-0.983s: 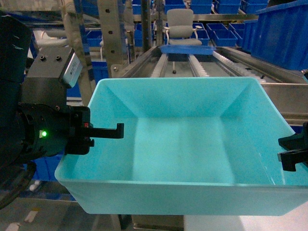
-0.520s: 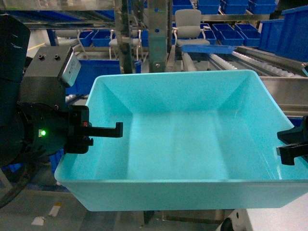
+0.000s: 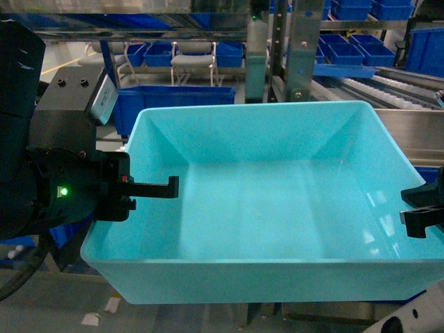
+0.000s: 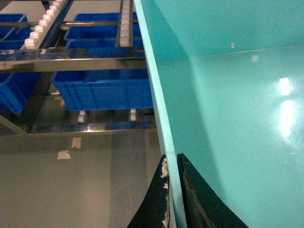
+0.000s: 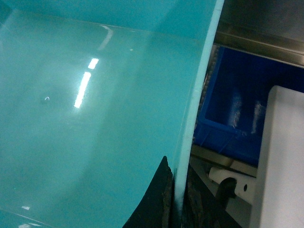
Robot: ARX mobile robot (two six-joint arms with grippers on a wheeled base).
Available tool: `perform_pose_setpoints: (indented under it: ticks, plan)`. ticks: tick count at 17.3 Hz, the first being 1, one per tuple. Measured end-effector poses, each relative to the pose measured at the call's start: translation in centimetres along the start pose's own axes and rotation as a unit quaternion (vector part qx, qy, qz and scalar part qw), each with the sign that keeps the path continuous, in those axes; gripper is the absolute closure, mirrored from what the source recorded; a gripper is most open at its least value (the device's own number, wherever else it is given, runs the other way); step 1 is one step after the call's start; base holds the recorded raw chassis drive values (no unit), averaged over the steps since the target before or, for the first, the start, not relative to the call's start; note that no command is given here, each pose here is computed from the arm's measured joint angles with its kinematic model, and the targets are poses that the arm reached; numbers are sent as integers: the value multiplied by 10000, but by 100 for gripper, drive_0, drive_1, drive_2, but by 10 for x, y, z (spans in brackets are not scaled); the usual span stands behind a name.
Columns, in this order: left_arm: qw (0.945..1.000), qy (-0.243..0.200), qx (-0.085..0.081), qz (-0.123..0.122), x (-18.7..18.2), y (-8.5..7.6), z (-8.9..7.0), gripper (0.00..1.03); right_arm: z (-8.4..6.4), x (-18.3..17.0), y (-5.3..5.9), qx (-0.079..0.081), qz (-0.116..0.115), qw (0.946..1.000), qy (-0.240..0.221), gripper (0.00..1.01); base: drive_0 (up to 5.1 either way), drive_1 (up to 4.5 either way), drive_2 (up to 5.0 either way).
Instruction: Organize blue bins on left shelf correctly
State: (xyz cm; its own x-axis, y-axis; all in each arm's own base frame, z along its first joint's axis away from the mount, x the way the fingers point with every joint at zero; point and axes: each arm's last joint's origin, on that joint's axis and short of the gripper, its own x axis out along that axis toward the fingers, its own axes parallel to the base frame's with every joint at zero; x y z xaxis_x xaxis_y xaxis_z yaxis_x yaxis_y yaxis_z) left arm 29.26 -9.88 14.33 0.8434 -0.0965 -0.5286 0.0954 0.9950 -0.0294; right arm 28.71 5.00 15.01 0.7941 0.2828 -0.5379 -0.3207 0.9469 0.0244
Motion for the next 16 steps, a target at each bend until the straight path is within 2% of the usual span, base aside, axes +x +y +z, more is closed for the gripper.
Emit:
perform_pose_setpoints:
  ticks: [16]
  plan:
    - [10000,0,-4,6,0,0,0,101,1,0,0,-8,5,10000,-28,98,-447,411,61]
